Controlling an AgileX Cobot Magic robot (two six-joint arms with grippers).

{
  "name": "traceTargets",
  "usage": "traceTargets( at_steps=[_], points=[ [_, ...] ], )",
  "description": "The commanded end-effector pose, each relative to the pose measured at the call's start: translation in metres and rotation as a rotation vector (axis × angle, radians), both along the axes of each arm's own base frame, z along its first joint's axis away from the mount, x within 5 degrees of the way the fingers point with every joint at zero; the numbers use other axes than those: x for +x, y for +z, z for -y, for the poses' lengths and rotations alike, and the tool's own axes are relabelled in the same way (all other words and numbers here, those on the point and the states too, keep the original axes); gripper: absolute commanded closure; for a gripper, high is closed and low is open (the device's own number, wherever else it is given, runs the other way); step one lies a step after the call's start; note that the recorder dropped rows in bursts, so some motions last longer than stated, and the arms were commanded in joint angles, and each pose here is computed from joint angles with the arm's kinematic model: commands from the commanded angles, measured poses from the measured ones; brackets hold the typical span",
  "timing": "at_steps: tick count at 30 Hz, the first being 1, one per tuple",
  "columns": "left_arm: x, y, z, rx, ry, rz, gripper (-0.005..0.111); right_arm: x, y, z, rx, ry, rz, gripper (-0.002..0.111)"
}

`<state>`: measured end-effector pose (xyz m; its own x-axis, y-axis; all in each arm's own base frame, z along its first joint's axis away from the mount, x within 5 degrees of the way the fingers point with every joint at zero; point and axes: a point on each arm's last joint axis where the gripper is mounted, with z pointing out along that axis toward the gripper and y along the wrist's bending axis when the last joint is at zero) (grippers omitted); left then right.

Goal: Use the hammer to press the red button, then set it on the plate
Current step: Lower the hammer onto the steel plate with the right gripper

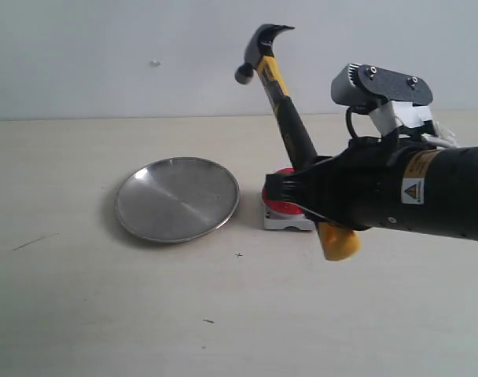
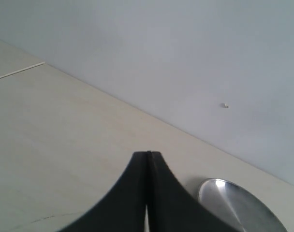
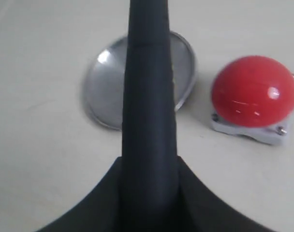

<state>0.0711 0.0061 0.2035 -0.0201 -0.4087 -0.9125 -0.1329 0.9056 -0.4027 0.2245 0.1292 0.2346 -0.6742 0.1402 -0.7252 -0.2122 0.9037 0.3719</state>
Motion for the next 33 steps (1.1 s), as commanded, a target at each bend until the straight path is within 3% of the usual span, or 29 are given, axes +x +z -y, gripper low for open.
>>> traceTargets(
  at_steps=[1, 6, 12, 33],
  points=[
    [0.000, 0.000, 0.000, -0.006, -0.001, 0.006, 0.107, 0.012, 0.006, -0.024, 0.270, 0.009, 0.187, 0.108],
    [0.000, 0.000, 0.000, -0.006, -0.001, 0.006, 0.107, 0.033, -0.022, -0.045, 0.468, 0.009, 0.183, 0.108],
    [0.000, 0.000, 0.000, -0.006, -0.001, 0.006, 0.107, 0.066, -0.049, -0.070, 0.583, -0.015, 0.112, 0.108],
    [0.000, 0.000, 0.000, -0.006, -0.001, 0.006, 0.107, 0.138, -0.114, -0.127, 0.703, -0.006, -0.059, 0.108]
  ],
)
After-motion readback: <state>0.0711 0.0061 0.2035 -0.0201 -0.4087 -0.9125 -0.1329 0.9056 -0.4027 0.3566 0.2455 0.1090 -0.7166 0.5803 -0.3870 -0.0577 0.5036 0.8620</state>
